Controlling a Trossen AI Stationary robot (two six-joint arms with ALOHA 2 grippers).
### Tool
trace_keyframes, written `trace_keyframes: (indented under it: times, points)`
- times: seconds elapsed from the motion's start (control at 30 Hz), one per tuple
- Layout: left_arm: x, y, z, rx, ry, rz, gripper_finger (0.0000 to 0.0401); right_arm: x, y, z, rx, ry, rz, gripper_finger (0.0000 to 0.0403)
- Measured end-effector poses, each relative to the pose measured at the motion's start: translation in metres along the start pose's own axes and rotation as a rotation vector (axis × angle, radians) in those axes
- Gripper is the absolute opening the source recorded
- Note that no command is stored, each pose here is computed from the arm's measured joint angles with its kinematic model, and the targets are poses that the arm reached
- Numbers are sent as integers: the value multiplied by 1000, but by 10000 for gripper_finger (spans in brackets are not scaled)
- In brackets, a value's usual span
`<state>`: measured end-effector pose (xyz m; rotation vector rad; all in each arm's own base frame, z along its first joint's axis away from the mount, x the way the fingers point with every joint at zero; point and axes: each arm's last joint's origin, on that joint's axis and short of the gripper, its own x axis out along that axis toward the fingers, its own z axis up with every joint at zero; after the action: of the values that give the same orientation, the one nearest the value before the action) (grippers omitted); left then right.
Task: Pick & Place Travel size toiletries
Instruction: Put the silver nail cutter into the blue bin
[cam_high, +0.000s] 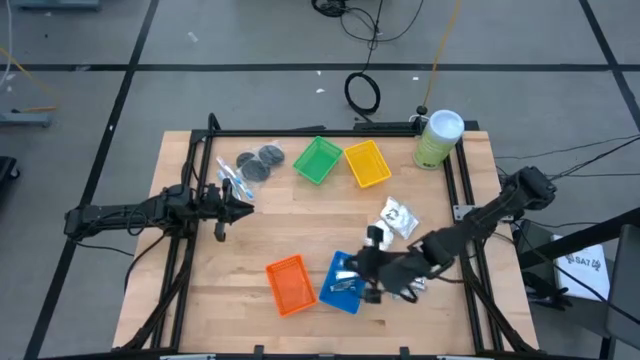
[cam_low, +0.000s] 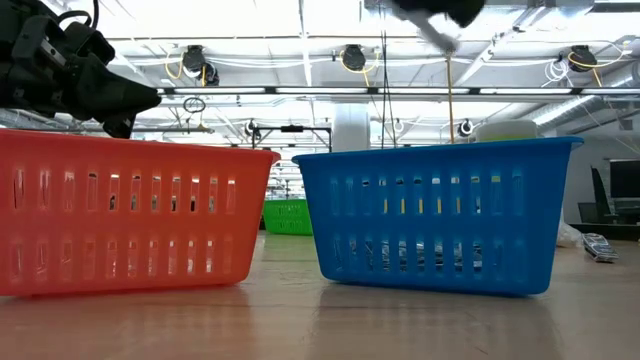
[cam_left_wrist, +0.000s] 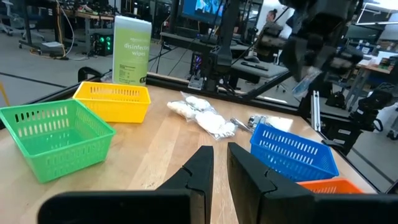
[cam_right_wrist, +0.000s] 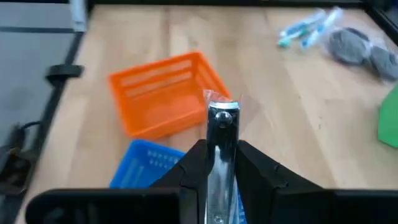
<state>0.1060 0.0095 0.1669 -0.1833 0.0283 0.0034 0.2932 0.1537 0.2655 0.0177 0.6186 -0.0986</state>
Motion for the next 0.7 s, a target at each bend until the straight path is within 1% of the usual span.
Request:
trace_keyframes:
  times: [0.1,0.2,0.3,0.53,0.7]
  points:
    - [0,0,0,0,1,1,44,16,-4,-6,-1,55,-28,55]
    - [0,0,0,0,2,1,44,31,-2,-16,-15,124,-5,55]
    - [0,0,0,0,-1,0,44,40,3,-22,-18,158,31,55]
    - [0,0,0,0,1,0,44,50,9,-33,22,234,80,55]
    - [0,0,0,0,0,0,44,53,9,-36,14,245,75,56]
